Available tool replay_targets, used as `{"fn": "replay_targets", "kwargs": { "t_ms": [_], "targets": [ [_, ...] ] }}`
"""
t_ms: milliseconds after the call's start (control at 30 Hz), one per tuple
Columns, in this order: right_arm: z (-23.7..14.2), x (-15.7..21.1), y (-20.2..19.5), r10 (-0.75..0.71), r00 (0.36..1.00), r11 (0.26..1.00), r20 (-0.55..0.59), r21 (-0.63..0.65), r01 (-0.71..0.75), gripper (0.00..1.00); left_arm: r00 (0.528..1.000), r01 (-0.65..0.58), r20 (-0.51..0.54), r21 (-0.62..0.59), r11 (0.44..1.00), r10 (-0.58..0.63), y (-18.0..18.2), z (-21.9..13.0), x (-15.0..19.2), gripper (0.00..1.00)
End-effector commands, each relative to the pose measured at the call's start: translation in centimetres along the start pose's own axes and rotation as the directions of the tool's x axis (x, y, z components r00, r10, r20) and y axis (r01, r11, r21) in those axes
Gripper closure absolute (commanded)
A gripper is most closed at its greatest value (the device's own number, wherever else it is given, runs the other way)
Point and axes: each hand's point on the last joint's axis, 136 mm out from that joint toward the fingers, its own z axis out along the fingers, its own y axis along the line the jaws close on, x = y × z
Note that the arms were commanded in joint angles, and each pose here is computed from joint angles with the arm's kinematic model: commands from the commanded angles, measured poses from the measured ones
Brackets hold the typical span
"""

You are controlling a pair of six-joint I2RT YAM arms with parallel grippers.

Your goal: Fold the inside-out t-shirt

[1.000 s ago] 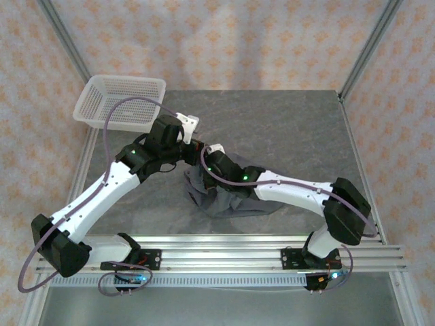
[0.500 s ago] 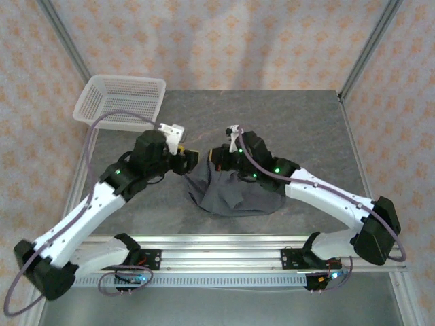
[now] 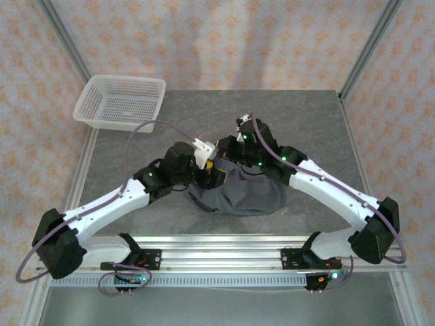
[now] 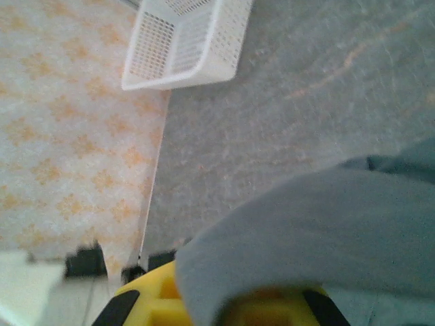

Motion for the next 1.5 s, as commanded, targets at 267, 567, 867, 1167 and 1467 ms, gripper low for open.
{"fn": "replay_targets", "kwargs": {
  "t_ms": [267,567,867,1167,1467],
  "targets": [
    [-2.8,-1.4,-1.0,0.056,0.995,0.997,0.084,0.056,-0.061,0.98,0.976,0.071,0.204,0.032,0.997,-0.076,0.4,-1.1,-5.4,1.0],
    [-6.0,-0.2,-5.9,-0.373,0.924,0.918,0.086,0.177,0.354,0.6,0.975,0.072,0.205,0.082,0.994,-0.087,-0.5,-2.4,-5.0,1.0],
    [-4.6,1.6,-9.7,-0.641,0.734,0.768,0.225,0.188,0.613,0.41,0.978,0.075,0.191,0.084,0.994,-0.09,-0.6,-2.4,-5.1,1.0],
    [-0.4,-0.4,-8.5,-0.759,0.607,0.651,0.237,0.236,0.722,0.37,0.978,0.08,0.185,0.085,0.993,-0.095,-0.6,-2.2,-5.1,1.0],
    [1.2,-3.4,-10.2,-0.789,0.575,0.608,0.215,0.405,0.683,0.42,0.98,0.071,0.183,0.067,0.995,-0.082,-0.4,-2.6,-5.0,1.0]
  ]
}}
